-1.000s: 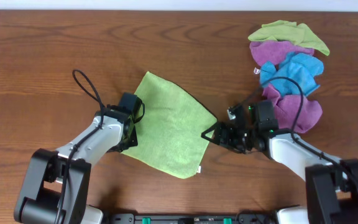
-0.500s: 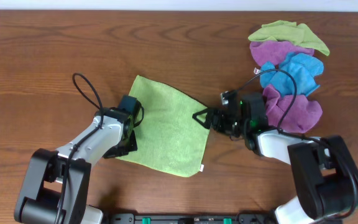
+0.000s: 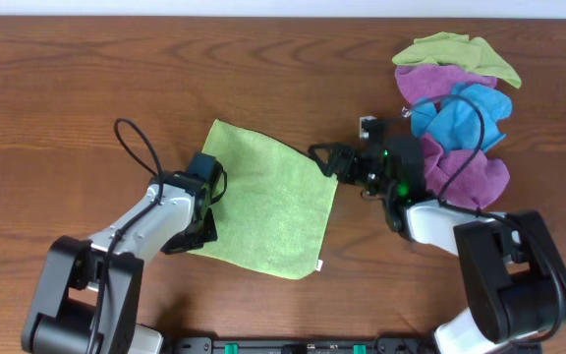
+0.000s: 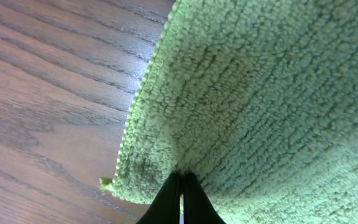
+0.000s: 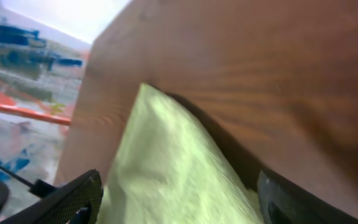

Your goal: Fold the cloth

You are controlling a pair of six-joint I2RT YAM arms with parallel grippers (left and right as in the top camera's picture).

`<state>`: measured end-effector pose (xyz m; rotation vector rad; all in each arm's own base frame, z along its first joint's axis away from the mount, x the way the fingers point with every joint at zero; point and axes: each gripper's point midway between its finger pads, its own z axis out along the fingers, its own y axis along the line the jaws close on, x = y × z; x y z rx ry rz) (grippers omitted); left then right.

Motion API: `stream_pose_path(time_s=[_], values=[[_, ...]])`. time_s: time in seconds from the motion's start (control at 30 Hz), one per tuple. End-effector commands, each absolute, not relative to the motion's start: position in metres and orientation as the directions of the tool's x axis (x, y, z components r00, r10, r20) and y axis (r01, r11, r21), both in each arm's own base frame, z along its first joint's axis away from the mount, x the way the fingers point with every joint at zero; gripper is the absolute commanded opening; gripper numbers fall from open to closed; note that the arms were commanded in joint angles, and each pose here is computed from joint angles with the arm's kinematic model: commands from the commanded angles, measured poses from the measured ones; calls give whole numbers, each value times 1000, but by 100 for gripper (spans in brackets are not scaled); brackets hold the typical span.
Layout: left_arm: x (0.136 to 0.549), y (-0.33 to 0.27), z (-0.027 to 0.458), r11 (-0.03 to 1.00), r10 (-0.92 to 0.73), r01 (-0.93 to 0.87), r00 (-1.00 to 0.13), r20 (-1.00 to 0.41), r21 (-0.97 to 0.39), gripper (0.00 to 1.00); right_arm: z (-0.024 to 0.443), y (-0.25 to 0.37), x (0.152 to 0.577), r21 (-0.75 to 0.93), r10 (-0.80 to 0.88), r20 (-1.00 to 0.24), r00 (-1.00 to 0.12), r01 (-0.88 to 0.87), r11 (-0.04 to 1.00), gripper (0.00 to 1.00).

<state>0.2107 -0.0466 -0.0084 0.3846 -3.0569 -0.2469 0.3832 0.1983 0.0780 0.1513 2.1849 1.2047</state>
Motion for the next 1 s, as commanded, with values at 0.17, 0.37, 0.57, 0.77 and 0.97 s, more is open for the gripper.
stream_pose_path(time_s=[0.17,0.37,0.57,0.77,0.97], values=[[160,-46,-33,946,-305,-274,-933,189,174,6,74,180,383,842,359,-324,-875,-94,531,69],[161,-47,-34,947,-305,-276,-934,187,166,6,28,155,343,799,370,-69,-927,170,577,77],[162,-48,-34,947,-305,-277,-934,184,164,6,20,179,325,771,296,-59,-953,145,620,82],[162,-48,-34,947,-305,-277,-934,184,164,6,16,191,326,773,304,-48,-952,157,614,88],[161,-48,-34,947,-305,-276,-934,185,164,5,12,209,337,847,292,-18,-956,141,513,88]])
